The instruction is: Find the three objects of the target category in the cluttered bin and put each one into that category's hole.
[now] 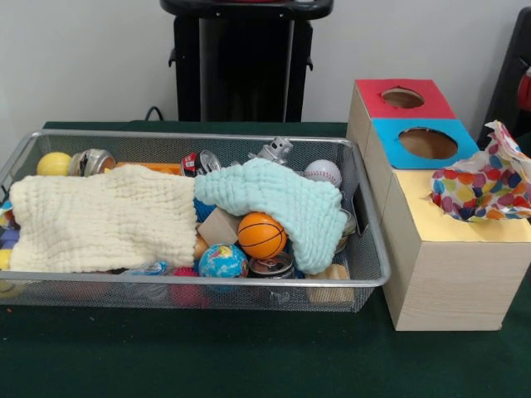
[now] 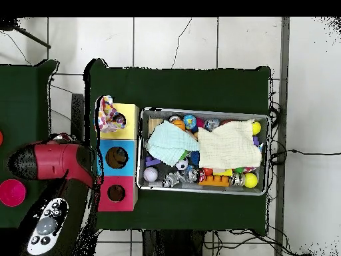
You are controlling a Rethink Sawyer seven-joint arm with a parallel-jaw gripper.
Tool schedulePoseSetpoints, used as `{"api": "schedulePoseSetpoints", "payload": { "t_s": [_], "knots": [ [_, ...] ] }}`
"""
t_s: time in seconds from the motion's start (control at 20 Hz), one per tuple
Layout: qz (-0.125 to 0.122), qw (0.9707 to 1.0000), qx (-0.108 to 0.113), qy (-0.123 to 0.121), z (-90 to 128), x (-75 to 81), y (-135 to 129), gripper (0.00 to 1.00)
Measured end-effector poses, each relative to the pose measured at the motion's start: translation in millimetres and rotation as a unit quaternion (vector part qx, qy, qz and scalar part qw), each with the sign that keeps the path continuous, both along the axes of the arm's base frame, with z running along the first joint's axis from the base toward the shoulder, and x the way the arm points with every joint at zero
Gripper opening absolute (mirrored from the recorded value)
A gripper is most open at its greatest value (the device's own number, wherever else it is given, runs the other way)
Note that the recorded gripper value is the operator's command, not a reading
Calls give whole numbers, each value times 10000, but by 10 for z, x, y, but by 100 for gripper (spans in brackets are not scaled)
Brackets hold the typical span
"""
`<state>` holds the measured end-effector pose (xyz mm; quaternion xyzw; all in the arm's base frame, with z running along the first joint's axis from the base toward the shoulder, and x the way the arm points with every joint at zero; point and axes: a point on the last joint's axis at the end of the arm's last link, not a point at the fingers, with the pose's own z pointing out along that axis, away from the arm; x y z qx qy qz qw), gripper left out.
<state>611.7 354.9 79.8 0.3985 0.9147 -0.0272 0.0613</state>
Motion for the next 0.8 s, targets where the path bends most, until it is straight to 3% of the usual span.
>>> {"api": "schedulePoseSetpoints", "payload": {
  "t_s": [0.45, 0.8],
  "knots": [
    [-199, 9997, -76, -129, 172, 310, -314, 0],
    [-249, 9995, -134, -147, 338, 371, -392, 0]
  ]
}}
